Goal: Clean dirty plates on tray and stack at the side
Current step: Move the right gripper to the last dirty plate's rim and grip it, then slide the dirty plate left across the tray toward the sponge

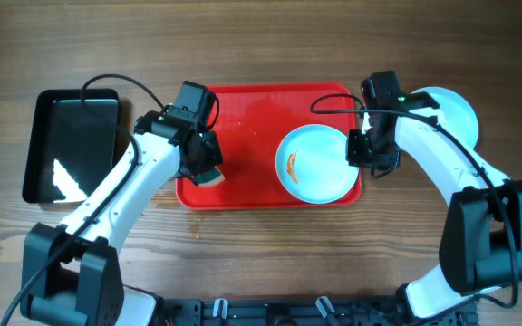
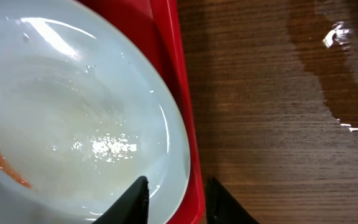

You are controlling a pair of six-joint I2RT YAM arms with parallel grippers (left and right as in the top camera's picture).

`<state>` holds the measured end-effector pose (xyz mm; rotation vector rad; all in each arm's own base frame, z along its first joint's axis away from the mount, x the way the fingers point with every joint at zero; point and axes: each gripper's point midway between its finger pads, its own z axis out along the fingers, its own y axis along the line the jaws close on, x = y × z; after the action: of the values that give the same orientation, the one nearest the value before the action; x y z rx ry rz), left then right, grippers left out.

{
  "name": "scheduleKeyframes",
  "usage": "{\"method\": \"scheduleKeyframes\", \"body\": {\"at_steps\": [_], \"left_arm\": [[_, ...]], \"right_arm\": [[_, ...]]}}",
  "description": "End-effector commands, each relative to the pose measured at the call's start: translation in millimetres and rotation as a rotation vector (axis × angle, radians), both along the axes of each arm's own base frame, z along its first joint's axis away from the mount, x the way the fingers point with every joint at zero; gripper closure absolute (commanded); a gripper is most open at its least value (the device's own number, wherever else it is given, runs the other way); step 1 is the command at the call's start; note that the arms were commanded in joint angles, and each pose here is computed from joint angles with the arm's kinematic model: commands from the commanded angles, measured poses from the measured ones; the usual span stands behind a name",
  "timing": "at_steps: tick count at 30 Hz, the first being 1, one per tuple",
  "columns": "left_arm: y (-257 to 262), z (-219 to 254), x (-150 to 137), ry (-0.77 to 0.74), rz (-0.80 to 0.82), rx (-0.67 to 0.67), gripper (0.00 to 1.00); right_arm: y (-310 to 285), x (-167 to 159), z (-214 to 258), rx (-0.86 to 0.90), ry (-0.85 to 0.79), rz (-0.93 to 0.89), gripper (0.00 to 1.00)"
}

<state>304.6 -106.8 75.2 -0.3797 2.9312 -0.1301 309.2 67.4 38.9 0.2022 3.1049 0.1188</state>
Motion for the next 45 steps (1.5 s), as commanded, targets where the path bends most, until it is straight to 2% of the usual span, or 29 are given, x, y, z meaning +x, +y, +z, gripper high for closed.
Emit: {"method": "scheduleKeyframes", "body": {"at_steps": [1, 4, 21, 24, 27, 34, 45], "left_arm": [[-2.7, 1.4, 3.3, -0.001, 0.011, -0.02, 0.96], [-2.7, 1.4, 3.3, -0.001, 0.011, -0.019, 0.96], [-3.0, 1.7, 4.2, -0.005, 0.011, -0.021, 0.95], [-2.9, 1.8, 4.3, -0.005, 0.011, -0.02, 0.96], [-3.0, 1.6, 4.2, -0.005, 0.011, -0.02, 0.96], [-2.9, 1.8, 4.3, -0.005, 0.011, -0.02, 0.95], [-2.9, 1.6, 4.3, -0.005, 0.011, -0.02, 0.95]], "right_arm": [[-0.6, -4.9, -13.1, 0.001, 0.022, -0.009, 0.71], [-1.1, -7.5, -17.9, 0.0, 0.024, -0.01, 0.64], [5.7, -9.2, -28.8, 0.044, 0.011, -0.009, 0.65], [4.9, -14.1, -35.8, 0.044, 0.016, -0.016, 0.67], [5.3, -16.8, -37.8, 0.047, 0.022, -0.015, 0.75], [13.4, -9.9, -34.2, 0.092, 0.001, -0.012, 0.84], [4.1, -1.1, -15.7, 0.032, 0.005, -0.036, 0.75]]}}
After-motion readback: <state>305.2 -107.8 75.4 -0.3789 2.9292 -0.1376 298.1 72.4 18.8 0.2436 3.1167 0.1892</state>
